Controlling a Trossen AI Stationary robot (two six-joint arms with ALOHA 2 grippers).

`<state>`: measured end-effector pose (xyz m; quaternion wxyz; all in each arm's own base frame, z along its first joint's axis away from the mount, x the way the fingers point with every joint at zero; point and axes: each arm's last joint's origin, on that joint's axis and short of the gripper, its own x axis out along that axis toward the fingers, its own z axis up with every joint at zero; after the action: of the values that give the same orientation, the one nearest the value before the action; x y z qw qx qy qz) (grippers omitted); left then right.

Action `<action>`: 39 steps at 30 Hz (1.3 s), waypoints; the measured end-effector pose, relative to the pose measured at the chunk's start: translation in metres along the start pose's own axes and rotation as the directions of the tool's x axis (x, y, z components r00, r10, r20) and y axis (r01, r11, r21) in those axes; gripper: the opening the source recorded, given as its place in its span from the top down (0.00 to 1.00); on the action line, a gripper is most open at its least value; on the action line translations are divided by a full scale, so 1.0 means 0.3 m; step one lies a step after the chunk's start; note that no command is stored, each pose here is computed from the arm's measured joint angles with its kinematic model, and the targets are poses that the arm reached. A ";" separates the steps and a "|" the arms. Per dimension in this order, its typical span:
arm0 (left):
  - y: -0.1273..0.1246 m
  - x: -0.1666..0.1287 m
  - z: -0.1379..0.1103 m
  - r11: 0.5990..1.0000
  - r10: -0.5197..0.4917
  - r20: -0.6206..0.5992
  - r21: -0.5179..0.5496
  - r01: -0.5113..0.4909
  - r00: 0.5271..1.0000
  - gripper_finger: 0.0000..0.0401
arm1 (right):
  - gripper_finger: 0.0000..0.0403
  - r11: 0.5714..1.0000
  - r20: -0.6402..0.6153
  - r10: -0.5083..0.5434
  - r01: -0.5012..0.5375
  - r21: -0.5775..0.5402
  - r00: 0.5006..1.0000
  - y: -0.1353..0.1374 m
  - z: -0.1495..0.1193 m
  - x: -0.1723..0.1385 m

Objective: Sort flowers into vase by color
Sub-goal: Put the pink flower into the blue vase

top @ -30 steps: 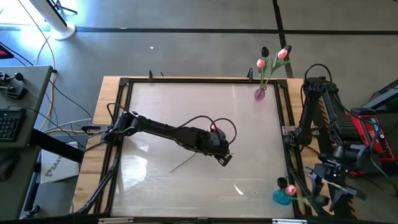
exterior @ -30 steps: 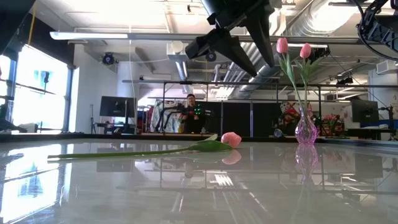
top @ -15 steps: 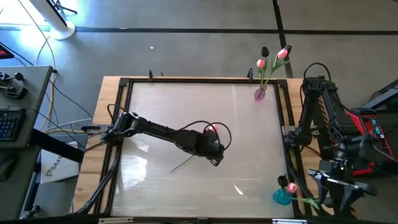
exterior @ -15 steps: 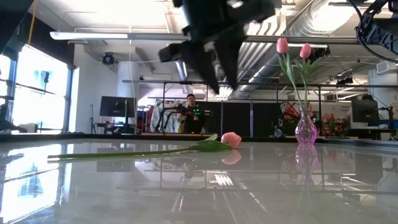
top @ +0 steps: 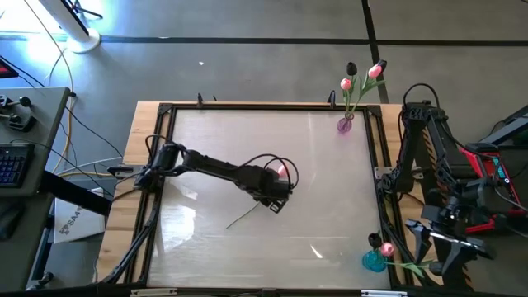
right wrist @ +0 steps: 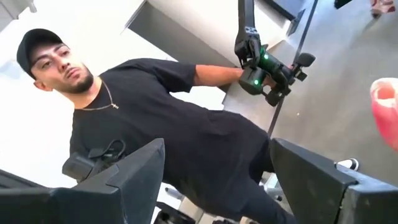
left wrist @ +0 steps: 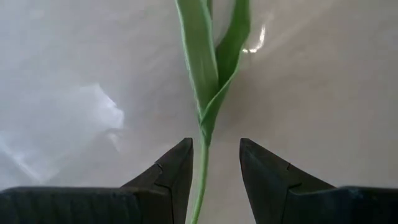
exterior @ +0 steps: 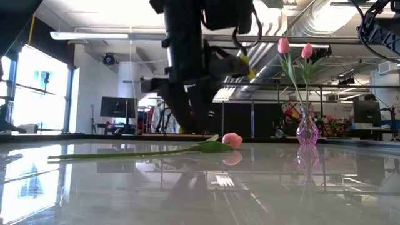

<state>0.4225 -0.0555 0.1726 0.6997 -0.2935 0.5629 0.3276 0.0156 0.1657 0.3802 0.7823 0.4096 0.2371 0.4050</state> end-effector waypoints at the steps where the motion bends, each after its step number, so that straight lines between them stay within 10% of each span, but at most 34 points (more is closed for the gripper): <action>1: 0.004 0.011 0.001 1.000 -0.012 -0.011 -0.005 0.011 1.000 0.70 | 0.30 1.000 0.005 -0.003 0.003 0.000 1.000 0.000 0.001 0.000; 15: 0.049 0.103 -0.034 1.000 0.014 -0.056 0.004 -0.013 0.998 0.73 | 0.30 0.999 0.042 -0.023 0.022 0.029 0.999 -0.002 0.004 0.000; 26: 0.040 0.115 -0.058 0.999 -0.015 -0.040 0.030 0.017 0.999 0.97 | 0.30 0.997 0.182 -0.072 0.067 0.034 0.981 0.002 0.024 -0.004; 39: -0.030 0.027 -0.034 0.956 -0.279 0.070 0.108 0.271 0.958 1.00 | 0.30 0.973 0.287 0.180 -0.128 -0.191 0.941 0.084 0.097 -0.040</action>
<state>0.4247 -0.0679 0.1629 0.7752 -0.3207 0.5016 0.2114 0.0181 0.1513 0.4177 0.8070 0.4161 0.0466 0.4165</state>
